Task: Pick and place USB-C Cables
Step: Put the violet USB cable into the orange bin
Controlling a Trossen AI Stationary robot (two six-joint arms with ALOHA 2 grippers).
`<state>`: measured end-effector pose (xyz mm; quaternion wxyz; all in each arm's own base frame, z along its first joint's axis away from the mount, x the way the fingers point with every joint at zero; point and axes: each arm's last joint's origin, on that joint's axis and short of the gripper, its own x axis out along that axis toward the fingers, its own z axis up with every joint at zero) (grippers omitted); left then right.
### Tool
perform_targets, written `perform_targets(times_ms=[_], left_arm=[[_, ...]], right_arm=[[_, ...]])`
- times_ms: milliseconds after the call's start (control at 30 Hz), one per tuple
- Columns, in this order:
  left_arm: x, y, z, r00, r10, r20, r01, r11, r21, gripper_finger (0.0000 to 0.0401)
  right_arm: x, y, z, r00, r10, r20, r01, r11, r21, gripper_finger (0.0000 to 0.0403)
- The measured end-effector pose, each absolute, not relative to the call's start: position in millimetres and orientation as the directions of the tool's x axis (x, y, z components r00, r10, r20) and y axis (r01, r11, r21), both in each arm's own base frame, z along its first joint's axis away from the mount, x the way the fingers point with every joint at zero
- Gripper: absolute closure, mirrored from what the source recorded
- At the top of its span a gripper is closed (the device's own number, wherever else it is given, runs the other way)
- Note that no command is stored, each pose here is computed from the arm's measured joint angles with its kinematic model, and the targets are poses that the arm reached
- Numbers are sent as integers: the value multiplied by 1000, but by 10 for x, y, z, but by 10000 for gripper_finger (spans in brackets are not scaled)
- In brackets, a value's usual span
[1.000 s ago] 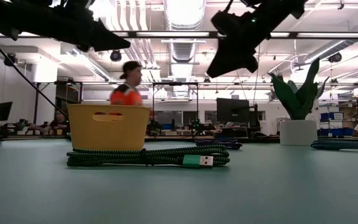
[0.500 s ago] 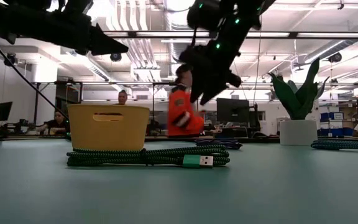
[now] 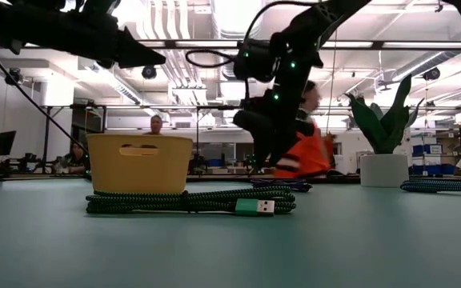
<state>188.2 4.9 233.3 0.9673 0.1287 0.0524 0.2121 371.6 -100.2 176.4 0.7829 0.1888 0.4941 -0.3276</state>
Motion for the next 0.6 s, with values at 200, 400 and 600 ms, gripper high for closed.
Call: perform_targets(times_ms=[200,400,600], left_arm=[[1881,50,2332,904,425,-47,-398,876,272,326],[1881,50,2333,904,425,-47,-399,878,266,326],[1882,49,2335,904,425,-46,-399,878,265,326]], right_arm=[[3708,-1058,1698,281,-327,-902,709,704,-35,206],[3693,-1063,1663,267,-339,-902,717,695,-49,206],[3714,-1069,1510,244,-333,-911,721,690,-60,207]])
